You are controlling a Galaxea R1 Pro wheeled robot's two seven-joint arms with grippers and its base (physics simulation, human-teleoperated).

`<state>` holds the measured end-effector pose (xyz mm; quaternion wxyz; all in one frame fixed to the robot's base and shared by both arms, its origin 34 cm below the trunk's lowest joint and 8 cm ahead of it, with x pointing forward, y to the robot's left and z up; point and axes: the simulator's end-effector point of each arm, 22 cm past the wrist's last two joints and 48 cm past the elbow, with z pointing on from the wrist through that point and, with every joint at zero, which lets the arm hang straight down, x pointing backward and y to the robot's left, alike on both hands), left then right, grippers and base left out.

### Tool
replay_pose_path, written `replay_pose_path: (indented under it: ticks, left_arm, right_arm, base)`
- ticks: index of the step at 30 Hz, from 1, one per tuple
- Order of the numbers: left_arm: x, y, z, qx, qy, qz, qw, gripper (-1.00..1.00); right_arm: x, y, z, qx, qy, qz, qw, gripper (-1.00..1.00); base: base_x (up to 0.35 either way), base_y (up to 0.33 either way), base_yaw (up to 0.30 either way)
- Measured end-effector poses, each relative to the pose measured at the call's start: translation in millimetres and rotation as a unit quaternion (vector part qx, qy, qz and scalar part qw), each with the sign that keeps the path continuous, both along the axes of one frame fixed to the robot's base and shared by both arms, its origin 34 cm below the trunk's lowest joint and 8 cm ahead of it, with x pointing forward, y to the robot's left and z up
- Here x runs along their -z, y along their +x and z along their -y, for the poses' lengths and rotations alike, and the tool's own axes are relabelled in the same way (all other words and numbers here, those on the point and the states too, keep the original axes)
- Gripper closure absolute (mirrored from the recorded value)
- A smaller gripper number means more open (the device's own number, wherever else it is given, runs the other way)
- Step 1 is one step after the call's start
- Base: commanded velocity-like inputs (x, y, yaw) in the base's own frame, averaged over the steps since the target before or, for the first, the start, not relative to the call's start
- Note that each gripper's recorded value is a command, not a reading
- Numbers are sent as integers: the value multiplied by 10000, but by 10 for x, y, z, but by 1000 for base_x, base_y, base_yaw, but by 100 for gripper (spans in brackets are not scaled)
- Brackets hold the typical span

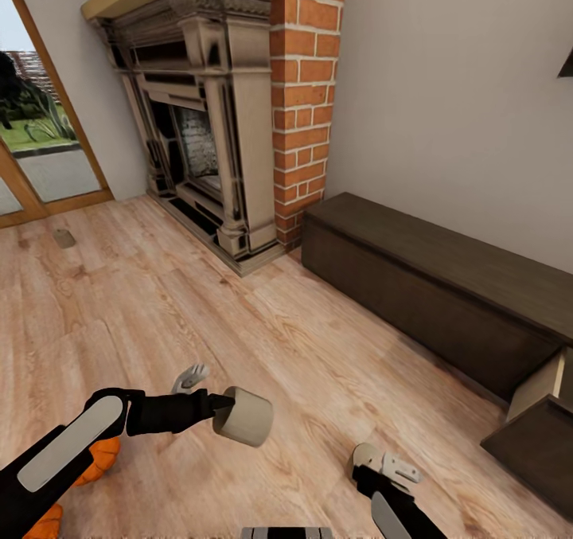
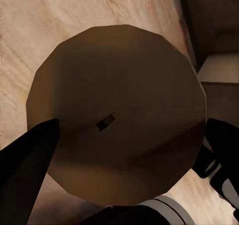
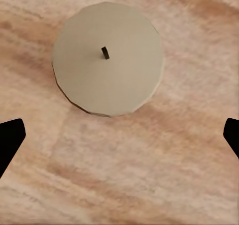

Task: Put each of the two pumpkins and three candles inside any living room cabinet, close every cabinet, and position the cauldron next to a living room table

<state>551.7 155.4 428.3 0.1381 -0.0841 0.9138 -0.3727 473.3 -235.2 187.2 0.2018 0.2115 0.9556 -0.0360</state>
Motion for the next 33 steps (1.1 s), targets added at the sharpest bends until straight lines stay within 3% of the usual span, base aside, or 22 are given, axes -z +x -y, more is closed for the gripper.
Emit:
replay_pose_path:
  ticks: [4, 13, 33]
  left_arm:
    - [80, -12, -2, -2, 0, -81, 10000, 100]
    - [159, -26, 0, -4, -5, -163, 9999, 100]
    - [160, -29, 6, 2, -6, -164, 9999, 100]
  right_arm:
    - [55, -22, -10, -10, 0, -7, 10000, -100]
    - [112, 5, -164, -174, 342, 103, 9992, -100]
    - [109, 13, -181, -182, 366, 120, 9991, -100]
  base:
    - [0, 0, 0]
    - [0, 0, 0]
    - [101, -12, 0]
